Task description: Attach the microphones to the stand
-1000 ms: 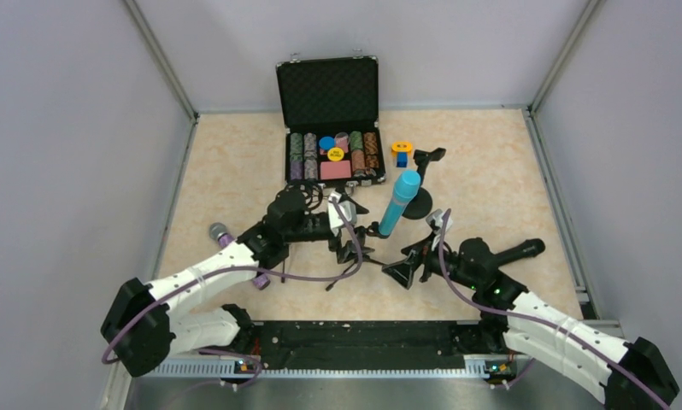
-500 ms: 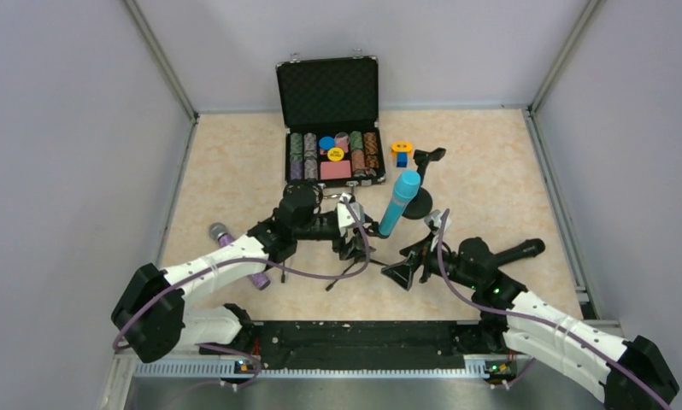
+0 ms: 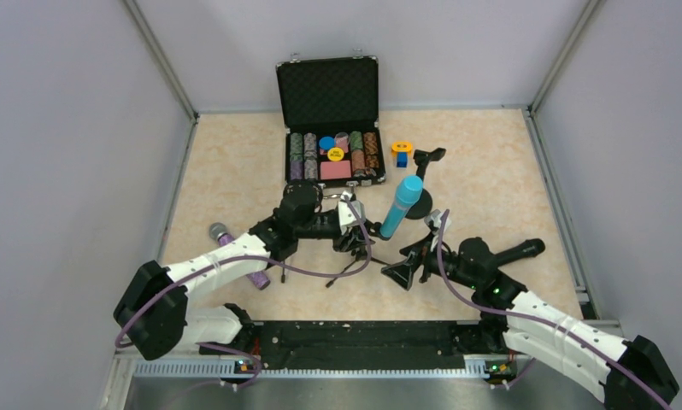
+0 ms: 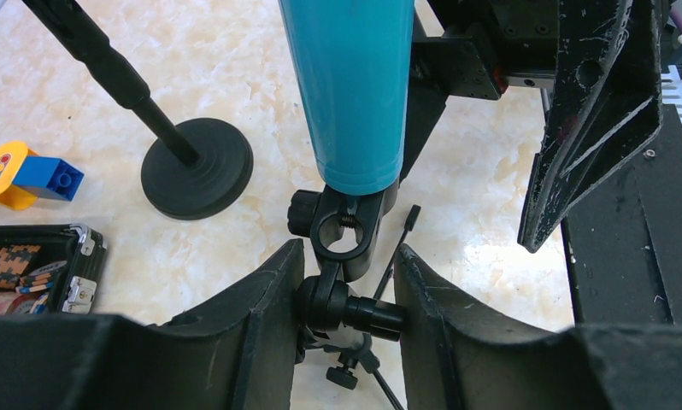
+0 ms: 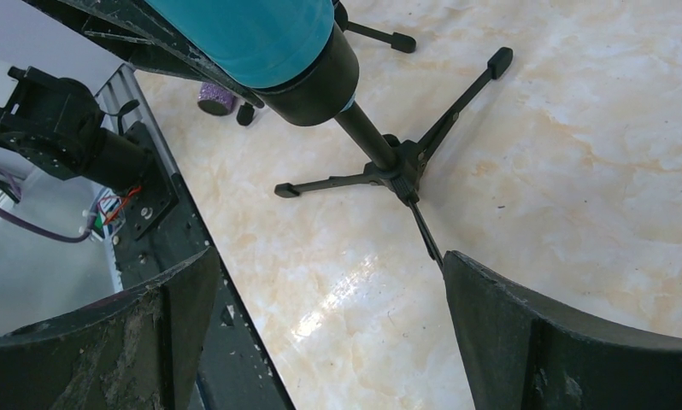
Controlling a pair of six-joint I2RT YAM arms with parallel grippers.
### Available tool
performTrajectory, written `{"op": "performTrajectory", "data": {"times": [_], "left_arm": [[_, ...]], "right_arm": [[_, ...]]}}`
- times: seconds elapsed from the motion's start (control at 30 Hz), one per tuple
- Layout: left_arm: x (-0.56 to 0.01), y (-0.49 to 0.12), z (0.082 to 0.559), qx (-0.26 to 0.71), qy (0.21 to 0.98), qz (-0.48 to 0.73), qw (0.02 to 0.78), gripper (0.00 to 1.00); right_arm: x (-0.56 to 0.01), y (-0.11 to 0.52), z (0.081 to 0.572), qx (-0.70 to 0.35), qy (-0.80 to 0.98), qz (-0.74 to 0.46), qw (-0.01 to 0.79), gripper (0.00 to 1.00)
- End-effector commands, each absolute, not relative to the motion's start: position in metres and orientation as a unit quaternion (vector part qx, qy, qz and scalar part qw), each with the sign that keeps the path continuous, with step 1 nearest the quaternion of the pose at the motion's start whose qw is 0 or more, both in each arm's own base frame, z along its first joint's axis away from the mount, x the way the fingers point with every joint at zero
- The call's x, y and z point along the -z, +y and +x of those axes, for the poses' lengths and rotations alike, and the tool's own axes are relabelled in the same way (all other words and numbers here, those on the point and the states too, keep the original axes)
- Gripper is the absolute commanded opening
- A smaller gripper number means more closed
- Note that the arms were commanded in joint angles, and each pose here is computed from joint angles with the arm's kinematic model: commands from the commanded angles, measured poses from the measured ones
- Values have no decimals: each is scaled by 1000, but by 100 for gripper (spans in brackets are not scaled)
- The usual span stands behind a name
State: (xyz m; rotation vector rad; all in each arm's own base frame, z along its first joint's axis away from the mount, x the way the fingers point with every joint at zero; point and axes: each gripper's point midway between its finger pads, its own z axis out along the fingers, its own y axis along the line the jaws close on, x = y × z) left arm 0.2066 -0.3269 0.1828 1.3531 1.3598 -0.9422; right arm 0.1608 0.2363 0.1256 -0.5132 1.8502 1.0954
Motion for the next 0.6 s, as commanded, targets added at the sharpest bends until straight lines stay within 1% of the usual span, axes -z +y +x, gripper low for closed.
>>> {"op": "performTrajectory", "data": {"times": [0.0,0.27,0.57], "left_arm": [[-209,-336,210,394,527,558,506,0],[-235,-335,213,403,527,523,536,0],[-279,-326,215,407,516,471,588,0]], "right_arm": [[-139,237,166,-442,729,-217,475,98],[-136,233,170,-422,718,-239,499,99],[-156,237,175,-428,689,-245,531,99]]}}
